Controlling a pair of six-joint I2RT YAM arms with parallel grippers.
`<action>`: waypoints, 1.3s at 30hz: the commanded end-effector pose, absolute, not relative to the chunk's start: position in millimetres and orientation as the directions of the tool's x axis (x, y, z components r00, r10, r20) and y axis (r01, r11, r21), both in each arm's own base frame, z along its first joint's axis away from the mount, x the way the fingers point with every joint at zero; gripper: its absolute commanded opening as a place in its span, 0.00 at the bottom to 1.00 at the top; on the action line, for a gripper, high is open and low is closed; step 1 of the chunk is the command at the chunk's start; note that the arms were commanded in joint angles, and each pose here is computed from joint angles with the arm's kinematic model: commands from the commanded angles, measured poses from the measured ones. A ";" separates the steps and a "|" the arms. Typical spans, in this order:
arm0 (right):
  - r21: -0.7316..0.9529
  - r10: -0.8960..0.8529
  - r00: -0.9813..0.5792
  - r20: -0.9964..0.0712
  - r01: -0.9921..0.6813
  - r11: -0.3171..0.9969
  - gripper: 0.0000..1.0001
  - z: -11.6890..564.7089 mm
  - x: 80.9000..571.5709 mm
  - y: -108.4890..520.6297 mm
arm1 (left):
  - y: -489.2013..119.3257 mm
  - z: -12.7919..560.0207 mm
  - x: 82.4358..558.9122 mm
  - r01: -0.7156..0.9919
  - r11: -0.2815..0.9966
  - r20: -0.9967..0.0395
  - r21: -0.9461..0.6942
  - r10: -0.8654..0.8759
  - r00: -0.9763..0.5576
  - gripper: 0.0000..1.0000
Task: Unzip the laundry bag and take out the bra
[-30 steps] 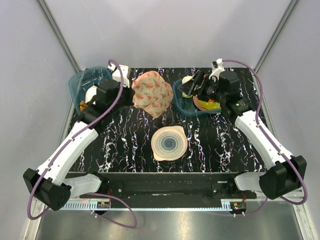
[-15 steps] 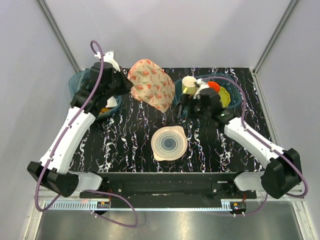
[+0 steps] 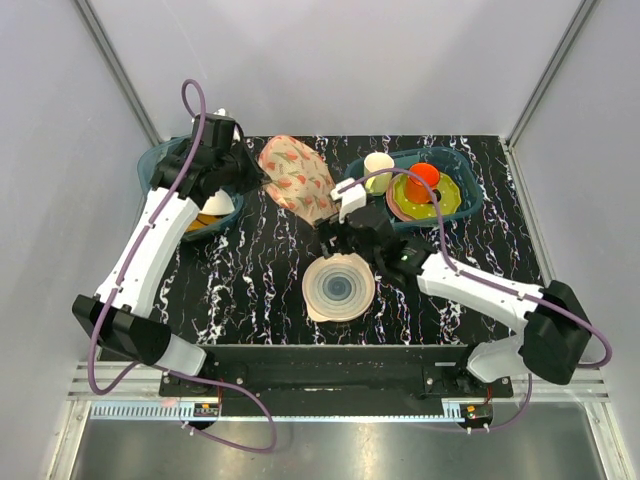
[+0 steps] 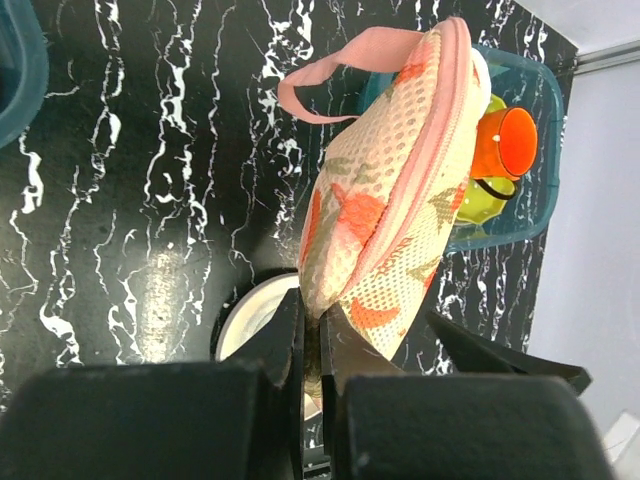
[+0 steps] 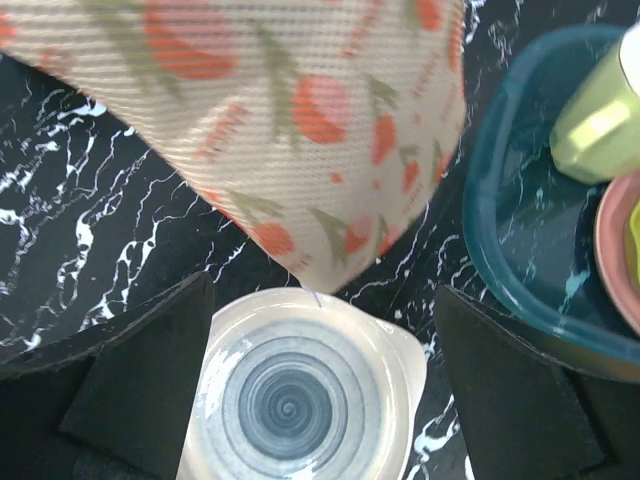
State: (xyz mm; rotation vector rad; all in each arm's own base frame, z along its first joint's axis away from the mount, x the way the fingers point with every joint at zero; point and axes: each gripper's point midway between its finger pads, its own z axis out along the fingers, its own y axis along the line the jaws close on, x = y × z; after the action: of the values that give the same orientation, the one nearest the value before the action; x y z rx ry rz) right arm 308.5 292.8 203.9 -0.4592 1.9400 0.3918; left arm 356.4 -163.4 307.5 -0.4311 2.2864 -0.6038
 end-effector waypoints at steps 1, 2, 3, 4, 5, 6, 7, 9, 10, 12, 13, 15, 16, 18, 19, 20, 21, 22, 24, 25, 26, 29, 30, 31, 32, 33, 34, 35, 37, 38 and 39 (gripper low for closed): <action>-0.115 -0.239 -0.184 -0.953 -0.510 0.852 1.00 218.5 321.1 307.7 | -176.7 350.5 360.1 -0.076 0.757 -0.544 -0.649 -0.532 -0.649 0.00; -0.116 -0.228 -0.160 -0.960 -0.516 0.849 1.00 221.5 322.8 312.3 | -177.6 351.4 359.4 -0.078 0.751 -0.537 -0.656 -0.537 -0.650 0.00; -0.135 -0.246 -0.149 -0.958 -0.524 0.841 0.99 218.2 323.6 314.4 | -177.2 353.2 358.9 -0.078 0.748 -0.538 -0.659 -0.541 -0.647 0.00; -0.147 -0.265 -0.150 -0.952 -0.536 0.832 1.00 210.3 323.6 318.7 | -176.5 352.9 359.1 -0.082 0.747 -0.536 -0.660 -0.545 -0.645 0.00; -0.151 -0.264 -0.141 -0.954 -0.534 0.832 0.98 209.7 325.8 321.7 | -175.9 354.5 358.0 -0.084 0.743 -0.534 -0.664 -0.549 -0.643 0.00; -0.154 -0.265 -0.141 -0.954 -0.527 0.836 0.96 206.9 328.6 322.8 | -175.1 356.0 357.8 -0.081 0.740 -0.534 -0.668 -0.553 -0.640 0.00; -0.164 -0.277 -0.152 -0.949 -0.512 0.843 0.92 198.0 332.8 323.1 | -175.6 356.4 357.7 -0.078 0.738 -0.533 -0.671 -0.552 -0.641 0.00; -0.187 -0.287 -0.134 -0.949 -0.495 0.848 0.71 194.9 340.4 326.9 | -179.0 358.9 356.5 -0.062 0.727 -0.526 -0.684 -0.550 -0.649 0.00; -0.201 -0.289 -0.125 -0.949 -0.466 0.861 0.59 197.5 345.2 323.1 | -179.3 358.3 356.3 -0.061 0.725 -0.521 -0.686 -0.549 -0.654 0.00; -0.228 -0.293 -0.099 -0.951 -0.417 0.880 0.00 207.6 354.0 319.8 | -180.0 355.8 355.8 -0.063 0.721 -0.511 -0.690 -0.547 -0.663 0.00; -0.231 -0.292 -0.096 -0.952 -0.404 0.885 0.00 213.0 355.5 318.2 | -178.3 352.6 355.6 -0.071 0.722 -0.507 -0.688 -0.548 -0.665 0.00; -0.241 -0.303 -0.090 -0.949 -0.416 0.877 0.00 220.6 352.3 316.2 | -172.3 349.7 356.6 -0.085 0.727 -0.511 -0.681 -0.555 -0.656 0.00; -0.242 -0.307 -0.090 -0.948 -0.423 0.873 0.00 222.0 350.3 315.4 | -169.4 348.0 358.1 -0.091 0.731 -0.515 -0.677 -0.558 -0.650 0.00; -0.224 -0.308 -0.111 -0.945 -0.468 0.855 0.00 225.8 341.0 316.6 | -158.0 342.2 365.3 -0.097 0.754 -0.547 -0.650 -0.553 -0.629 0.29; -0.214 -0.309 -0.125 -0.943 -0.486 0.847 0.00 227.7 337.6 318.1 | -154.4 338.1 368.0 -0.100 0.767 -0.559 -0.633 -0.543 -0.626 0.54; -0.208 -0.341 -0.179 -0.923 -0.514 0.832 0.00 216.7 330.2 316.0 | -148.1 335.3 371.4 -0.090 0.792 -0.588 -0.604 -0.519 -0.621 0.74; -0.186 -0.339 -0.196 -0.920 -0.543 0.819 0.00 223.4 325.7 320.9 | -146.5 333.5 372.9 -0.080 0.806 -0.602 -0.587 -0.500 -0.622 0.96; -0.182 -0.376 -0.249 -0.893 -0.563 0.806 0.00 213.4 318.1 316.9 | -142.1 329.8 375.6 -0.068 0.832 -0.629 -0.551 -0.467 -0.621 0.99; -0.100 -0.342 -0.321 -0.883 -0.583 0.806 0.00 219.9 313.8 325.0 | -135.4 325.3 376.8 -0.072 0.851 -0.645 -0.520 -0.446 -0.621 0.99; -0.069 -0.356 -0.390 -0.849 -0.587 0.807 0.00 211.0 309.9 317.7 | -131.8 323.9 377.2 -0.076 0.861 -0.657 -0.502 -0.437 -0.614 0.99; -0.013 -0.328 -0.436 -0.838 -0.584 0.811 0.00 210.5 307.5 320.4 | -127.0 325.1 375.4 -0.070 0.872 -0.673 -0.485 -0.423 -0.607 0.99; 0.076 -0.361 -0.525 -0.771 -0.638 0.766 0.00 204.7 294.1 328.5 | -118.9 326.1 369.0 -0.059 0.891 -0.704 -0.450 -0.394 -0.590 0.99; 0.093 -0.373 -0.532 -0.760 -0.657 0.748 0.00 206.2 292.1 334.9 | -117.3 323.0 366.5 -0.052 0.898 -0.709 -0.437 -0.379 -0.595 0.99; 0.092 -0.402 -0.553 -0.730 -0.662 0.744 0.00 201.2 286.6 330.7 | -115.1 322.5 364.6 -0.029 0.913 -0.727 -0.408 -0.343 -0.595 0.99; 0.090 -0.416 -0.545 -0.728 -0.678 0.730 0.00 207.2 286.7 332.8 | -114.4 327.9 358.5 0.003 0.919 -0.746 -0.393 -0.317 -0.586 0.99; 0.090 -0.437 -0.552 -0.710 -0.687 0.721 0.00 202.7 284.3 333.8 | -114.6 329.5 354.8 0.031 0.925 -0.759 -0.379 -0.291 -0.582 0.99; 0.099 -0.470 -0.566 -0.677 -0.704 0.704 0.00 197.3 276.2 331.6 | -113.3 322.6 349.8 0.073 0.937 -0.774 -0.341 -0.235 -0.588 0.99; 0.095 -0.490 -0.554 -0.674 -0.722 0.685 0.00 200.8 275.6 331.9 | -115.2 327.7 350.2 0.115 0.937 -0.802 -0.330 -0.214 -0.559 0.99; 0.124 -0.536 -0.569 -0.624 -0.749 0.651 0.00 192.8 264.4 331.2 | -111.7 327.6 338.2 0.175 0.942 -0.844 -0.286 -0.161 -0.511 0.99; 0.126 -0.545 -0.567 -0.618 -0.755 0.643 0.00 193.6 263.9 331.0 | -113.0 333.2 340.0 0.206 0.939 -0.870 -0.274 -0.151 -0.469 0.99; 0.148 -0.554 -0.580 -0.597 -0.759 0.635 0.00 188.1 260.6 332.2 | -112.9 342.4 332.4 0.237 0.935 -0.891 -0.265 -0.144 -0.431 0.99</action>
State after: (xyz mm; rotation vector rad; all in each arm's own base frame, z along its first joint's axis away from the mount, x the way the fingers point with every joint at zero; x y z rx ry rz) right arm 283.3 332.3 187.4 -0.9067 2.2742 0.4391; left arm 341.3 -115.6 298.5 -0.1342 2.2061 -0.4376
